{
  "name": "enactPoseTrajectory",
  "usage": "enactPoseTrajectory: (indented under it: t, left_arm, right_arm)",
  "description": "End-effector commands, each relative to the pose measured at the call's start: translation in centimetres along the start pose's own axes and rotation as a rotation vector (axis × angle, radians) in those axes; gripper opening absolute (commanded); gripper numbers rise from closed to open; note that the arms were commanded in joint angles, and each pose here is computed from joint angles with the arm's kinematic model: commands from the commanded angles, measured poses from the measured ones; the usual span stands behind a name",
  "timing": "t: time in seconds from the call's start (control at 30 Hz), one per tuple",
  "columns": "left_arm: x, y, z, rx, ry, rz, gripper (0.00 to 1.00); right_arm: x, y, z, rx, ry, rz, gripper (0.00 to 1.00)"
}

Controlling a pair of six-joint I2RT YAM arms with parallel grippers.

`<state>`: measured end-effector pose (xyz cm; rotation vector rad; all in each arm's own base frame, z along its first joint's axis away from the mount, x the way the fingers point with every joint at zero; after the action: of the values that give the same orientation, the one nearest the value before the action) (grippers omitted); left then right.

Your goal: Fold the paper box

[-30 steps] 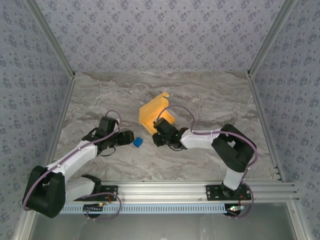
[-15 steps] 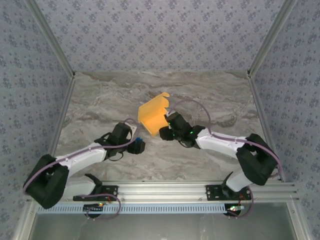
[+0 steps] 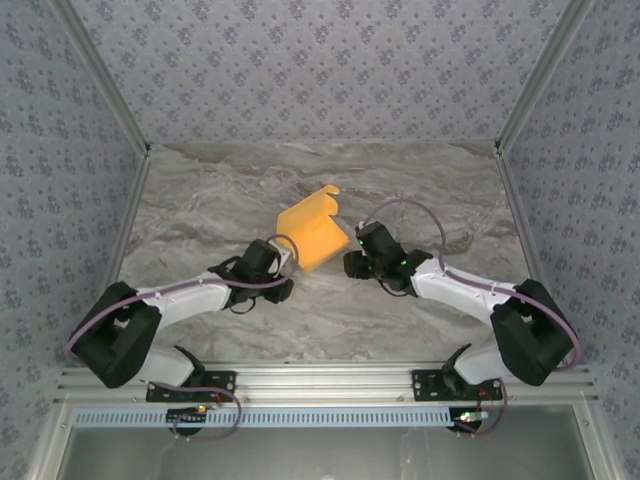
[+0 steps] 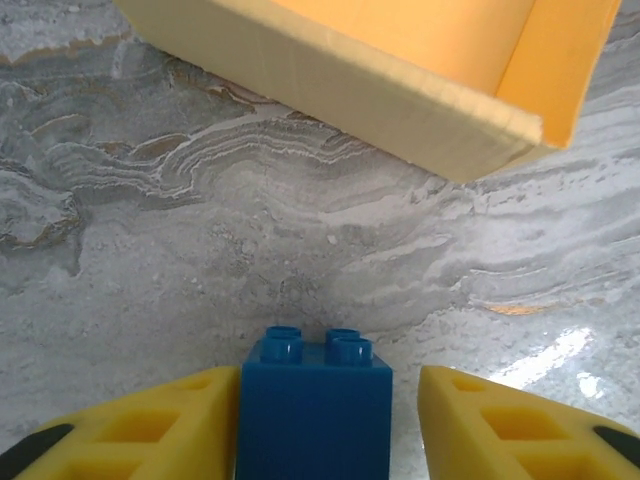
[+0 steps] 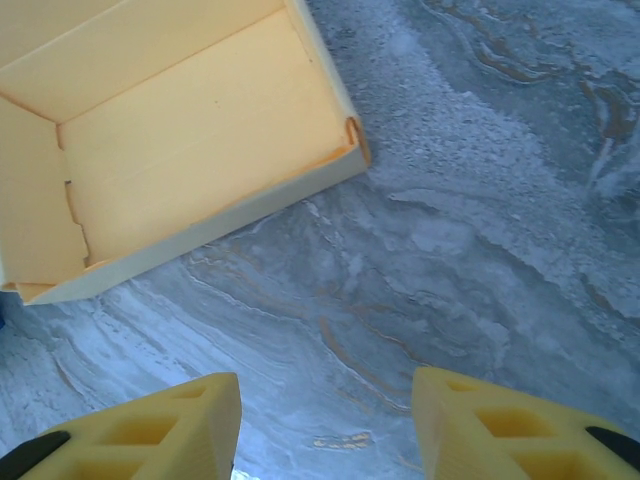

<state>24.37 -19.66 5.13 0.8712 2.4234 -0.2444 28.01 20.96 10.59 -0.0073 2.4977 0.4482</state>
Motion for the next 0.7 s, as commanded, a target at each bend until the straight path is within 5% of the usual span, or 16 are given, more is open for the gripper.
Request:
enactPoseTrajectory:
  t: [0.0,0.33,0.53,0.67]
  left_arm:
    - [-0.6,-0.2,0.3,-0.001,0.004,0.036,0.43]
    - [-2.5,-3.2,-2.3,0.024,-0.04,0.135,0.29]
    - [-7.1,-5.2,-5.7,0.047,-0.183,0.209,0.29]
    - [-10.5,-5.4,-4.9,0.01,-0.173,0.297,0.29]
  right_arm:
    - [-0.5,-1.4,-1.2,0.037,-0.018,-0.004,0.51]
    - [-3.6,-5.1,-5.3,0.095,-0.119,0.041,0.54]
    - [-4.6,-6.9,-6.4,0.124,-0.155,0.072,0.59]
    - [-4.8,-7.8,-6.6,0.149,-0.161,0.095,0.65]
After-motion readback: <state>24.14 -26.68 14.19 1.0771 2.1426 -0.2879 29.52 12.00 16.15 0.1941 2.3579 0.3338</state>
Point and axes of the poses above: each hand's point on the last joint's axis, 136 mm out from that joint toward the fingers, its own z axis out along the fingers, its own y axis along the line the jaws close on, x = y × z, the point moved 2 cm from there along -z, back along the fingers, and after that the axes turned 11 degrees about z, right-handed, at the moved point
